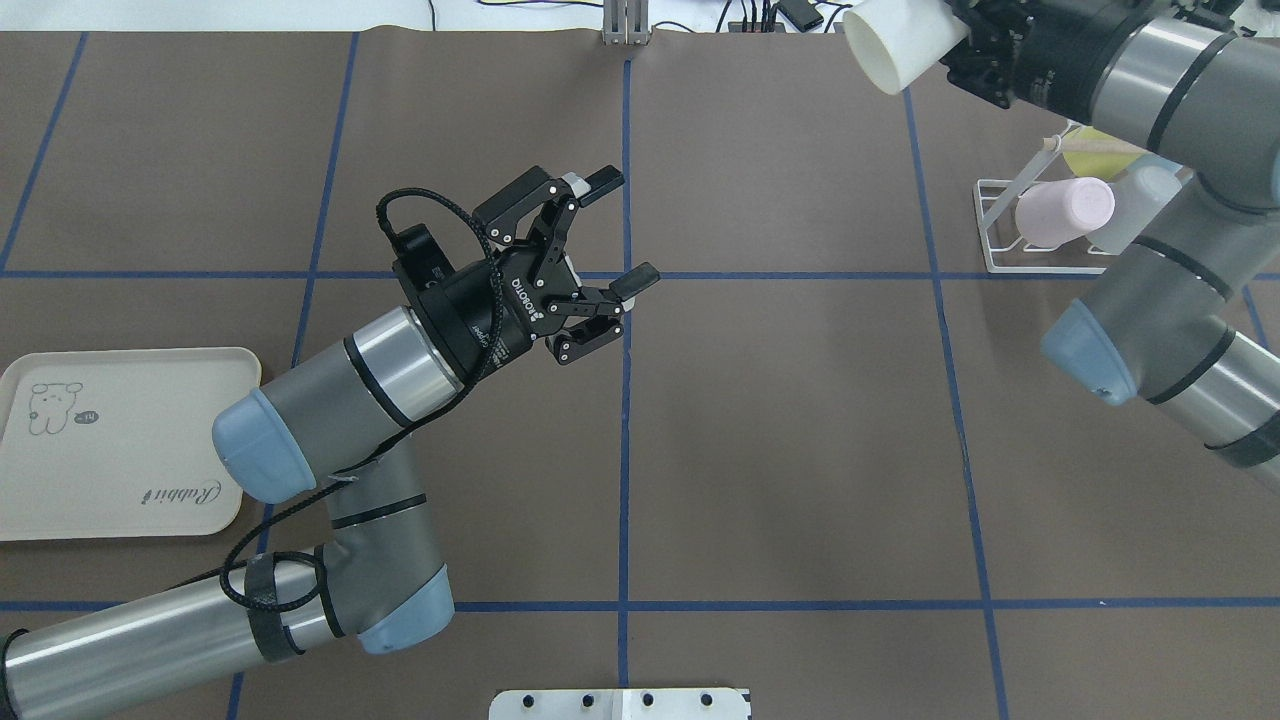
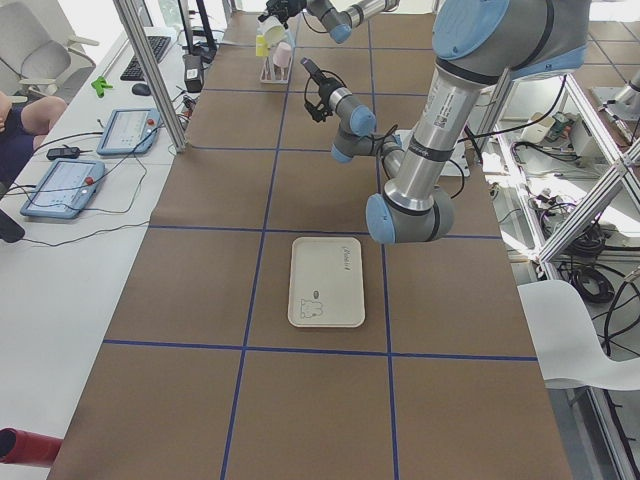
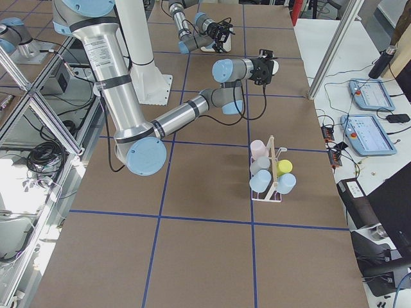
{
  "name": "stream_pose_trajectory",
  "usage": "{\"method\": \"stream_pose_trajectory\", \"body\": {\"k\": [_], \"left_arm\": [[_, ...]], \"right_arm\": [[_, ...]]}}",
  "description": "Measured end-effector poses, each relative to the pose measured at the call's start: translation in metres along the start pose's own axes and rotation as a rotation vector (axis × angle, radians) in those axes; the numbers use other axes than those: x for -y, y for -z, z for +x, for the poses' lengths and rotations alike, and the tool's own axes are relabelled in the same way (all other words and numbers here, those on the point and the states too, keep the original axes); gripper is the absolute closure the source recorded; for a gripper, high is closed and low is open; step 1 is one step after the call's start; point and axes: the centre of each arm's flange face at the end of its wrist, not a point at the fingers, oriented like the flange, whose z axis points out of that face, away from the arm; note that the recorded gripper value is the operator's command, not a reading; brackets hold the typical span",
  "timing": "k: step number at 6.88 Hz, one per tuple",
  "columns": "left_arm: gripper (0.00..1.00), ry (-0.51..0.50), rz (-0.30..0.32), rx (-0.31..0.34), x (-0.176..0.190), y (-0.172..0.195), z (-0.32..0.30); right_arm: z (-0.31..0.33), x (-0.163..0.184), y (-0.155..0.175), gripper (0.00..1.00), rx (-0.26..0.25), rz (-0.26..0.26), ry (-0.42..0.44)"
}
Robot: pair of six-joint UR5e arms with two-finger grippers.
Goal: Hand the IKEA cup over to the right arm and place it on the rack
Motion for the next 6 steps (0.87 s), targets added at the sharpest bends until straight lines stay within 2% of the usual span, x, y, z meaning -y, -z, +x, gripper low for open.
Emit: {"method": "stream_pose_trajectory", "body": {"k": [1, 3, 5, 6], "left_arm": [[0.00, -0.083, 0.003, 0.050, 0.016, 0.003, 0.007], [0.00, -0.237, 0.026, 0.207, 0.062, 0.017, 0.033], [0.00, -0.432, 0.046, 0.353, 0.102, 0.072, 0.049], [0.00, -0.495, 0.049, 0.393, 0.111, 0.096, 0.052]], "right_arm": [[0.023, 0.026, 0.002, 1.00, -0.080, 0.039, 0.109], [0.054, 0.065, 0.002, 1.00, -0.266, 0.106, 0.342], [0.089, 0.091, -0.005, 1.00, -0.460, 0.169, 0.587], [0.115, 0.104, -0.013, 1.00, -0.537, 0.185, 0.659]]}}
